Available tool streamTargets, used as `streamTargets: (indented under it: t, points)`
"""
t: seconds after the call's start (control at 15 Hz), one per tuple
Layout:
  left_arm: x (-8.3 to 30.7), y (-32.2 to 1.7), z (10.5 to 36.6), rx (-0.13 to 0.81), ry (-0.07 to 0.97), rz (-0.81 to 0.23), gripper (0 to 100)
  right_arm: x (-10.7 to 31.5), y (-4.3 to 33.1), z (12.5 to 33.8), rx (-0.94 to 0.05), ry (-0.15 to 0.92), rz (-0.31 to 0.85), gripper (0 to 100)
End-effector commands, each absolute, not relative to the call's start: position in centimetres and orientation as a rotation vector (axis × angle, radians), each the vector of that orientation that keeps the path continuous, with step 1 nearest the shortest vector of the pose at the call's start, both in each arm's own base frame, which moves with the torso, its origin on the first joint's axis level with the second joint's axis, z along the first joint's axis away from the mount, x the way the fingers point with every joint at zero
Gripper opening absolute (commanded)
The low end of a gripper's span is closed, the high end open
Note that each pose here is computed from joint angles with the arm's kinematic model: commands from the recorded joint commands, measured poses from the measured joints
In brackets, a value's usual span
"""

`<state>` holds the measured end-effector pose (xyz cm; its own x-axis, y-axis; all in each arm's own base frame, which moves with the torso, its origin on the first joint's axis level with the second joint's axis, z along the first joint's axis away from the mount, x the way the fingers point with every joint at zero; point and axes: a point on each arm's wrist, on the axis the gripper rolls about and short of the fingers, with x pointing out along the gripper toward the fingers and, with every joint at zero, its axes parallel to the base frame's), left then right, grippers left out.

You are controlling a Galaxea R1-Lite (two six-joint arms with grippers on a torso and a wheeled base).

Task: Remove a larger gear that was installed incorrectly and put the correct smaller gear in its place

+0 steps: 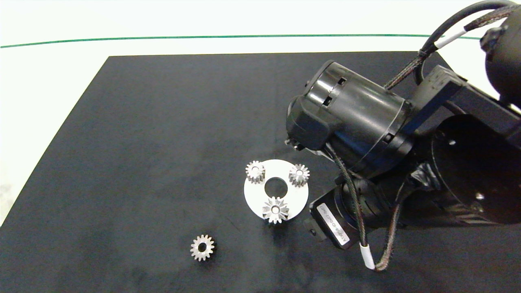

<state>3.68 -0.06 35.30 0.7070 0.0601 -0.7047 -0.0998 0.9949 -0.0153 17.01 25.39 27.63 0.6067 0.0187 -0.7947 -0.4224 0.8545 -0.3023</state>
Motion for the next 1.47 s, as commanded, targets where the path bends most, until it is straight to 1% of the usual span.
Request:
streamTargets:
  t: [0.07,0.13,0.27,0.47,0.6,0.73,0.8,0.93,1.0,1.2,1.47]
  points:
    - [3.4,-0.1,35.3,-0.052,0.785,0.084,100,17.3,25.5,26.3,-0.478,0.884,0.308,100]
    - [3.3,0.0,35.3,-0.052,0.782,0.084,100,17.3,25.6,26.3,-0.469,0.897,0.335,100]
    - [3.2,0.0,35.2,-0.053,0.779,0.083,100,17.7,26.0,26.1,-0.443,0.883,0.362,100]
    - [3.2,0.0,35.2,-0.053,0.779,0.083,100,18.0,26.3,24.9,-0.479,0.811,0.424,100]
    - [3.2,0.0,35.2,-0.053,0.779,0.083,100,18.9,26.0,24.7,-0.493,0.821,0.458,100]
    - [3.2,0.0,35.2,-0.052,0.782,0.084,100,19.9,25.9,25.5,-0.534,0.779,0.507,100]
    - [3.3,0.0,35.2,-0.052,0.785,0.084,100,20.6,26.3,25.7,-0.569,0.759,0.537,100]
    - [3.2,0.0,35.2,-0.052,0.784,0.084,100,21.4,27.1,26.5,-0.57,0.716,0.551,100]
    - [3.2,0.0,35.2,-0.051,0.784,0.082,100,21.7,27.6,26.6,-0.573,0.707,0.56,100]
    - [3.2,0.0,35.2,-0.05,0.782,0.082,100,21.8,27.9,26.1,-0.579,0.742,0.613,100]
    - [3.1,0.0,35.2,-0.05,0.781,0.079,100,21.7,27.9,25.5,-0.602,0.786,0.609,100]
